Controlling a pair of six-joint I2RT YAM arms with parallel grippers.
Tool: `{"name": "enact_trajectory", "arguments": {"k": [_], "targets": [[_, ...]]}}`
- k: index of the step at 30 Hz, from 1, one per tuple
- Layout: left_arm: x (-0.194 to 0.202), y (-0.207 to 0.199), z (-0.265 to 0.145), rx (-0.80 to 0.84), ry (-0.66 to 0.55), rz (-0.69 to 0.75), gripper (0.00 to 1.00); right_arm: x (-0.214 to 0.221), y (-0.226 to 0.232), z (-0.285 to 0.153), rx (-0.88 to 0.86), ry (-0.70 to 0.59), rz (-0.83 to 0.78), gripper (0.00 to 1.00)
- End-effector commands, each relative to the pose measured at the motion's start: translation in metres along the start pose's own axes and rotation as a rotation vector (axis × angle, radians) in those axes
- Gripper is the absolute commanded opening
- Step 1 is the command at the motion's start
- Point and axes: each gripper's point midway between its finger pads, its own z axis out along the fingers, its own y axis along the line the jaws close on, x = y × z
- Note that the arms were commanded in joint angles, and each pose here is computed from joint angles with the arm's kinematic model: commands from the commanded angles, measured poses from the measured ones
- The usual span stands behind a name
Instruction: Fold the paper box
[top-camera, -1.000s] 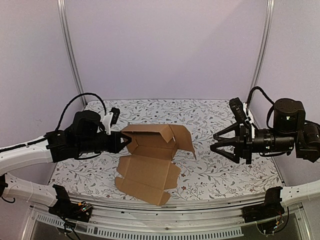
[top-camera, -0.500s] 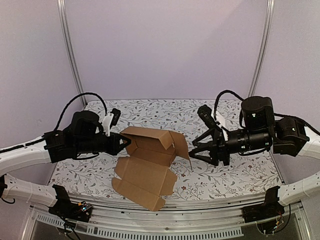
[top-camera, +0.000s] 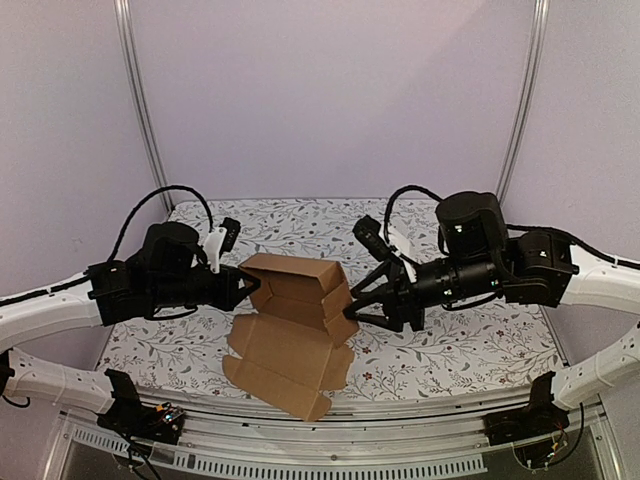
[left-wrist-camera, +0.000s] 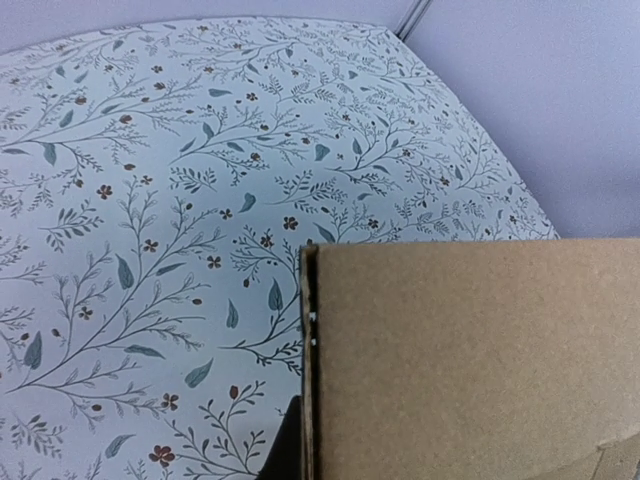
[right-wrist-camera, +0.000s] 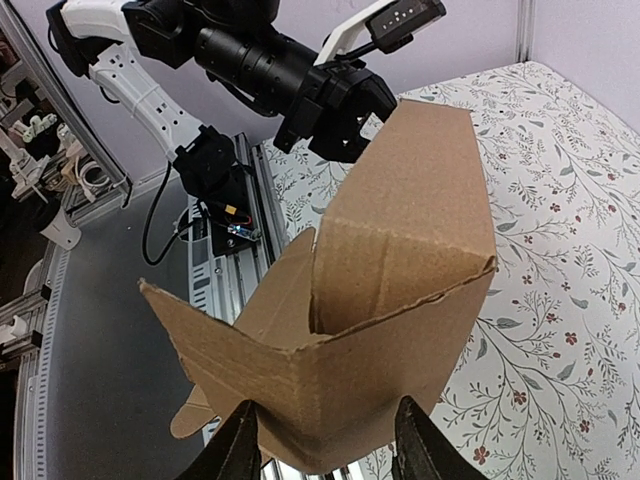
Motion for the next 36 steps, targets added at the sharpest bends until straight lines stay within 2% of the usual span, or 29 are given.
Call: {"name": "enact_trajectory", "arguments": {"k": [1,9,16,24,36], "targets": [[0.001,0.006,-0.002,-0.034,0.004,-0.009,0.0,-0.013,0.001,0.012,-0.007,-0.011,0.0,0.43],[0.004,0.024,-0.002,-0.139,0.014,-0.061,0.0,-0.009,-0.024,0.042,0.103,0.029,0.035,0.41],[0.005,0.036,-0.001,-0.211,0.012,-0.098,0.0,-0.007,-0.056,0.065,0.307,0.04,0.051,0.41],[0.01,0.056,-0.002,-0.322,0.011,-0.139,0.0,-0.003,-0.084,0.083,0.476,0.01,0.089,0.44],[0.017,0.071,-0.002,-0.405,0.005,-0.186,0.0,-0.001,-0.108,0.11,0.606,-0.096,0.162,0.43]]}}
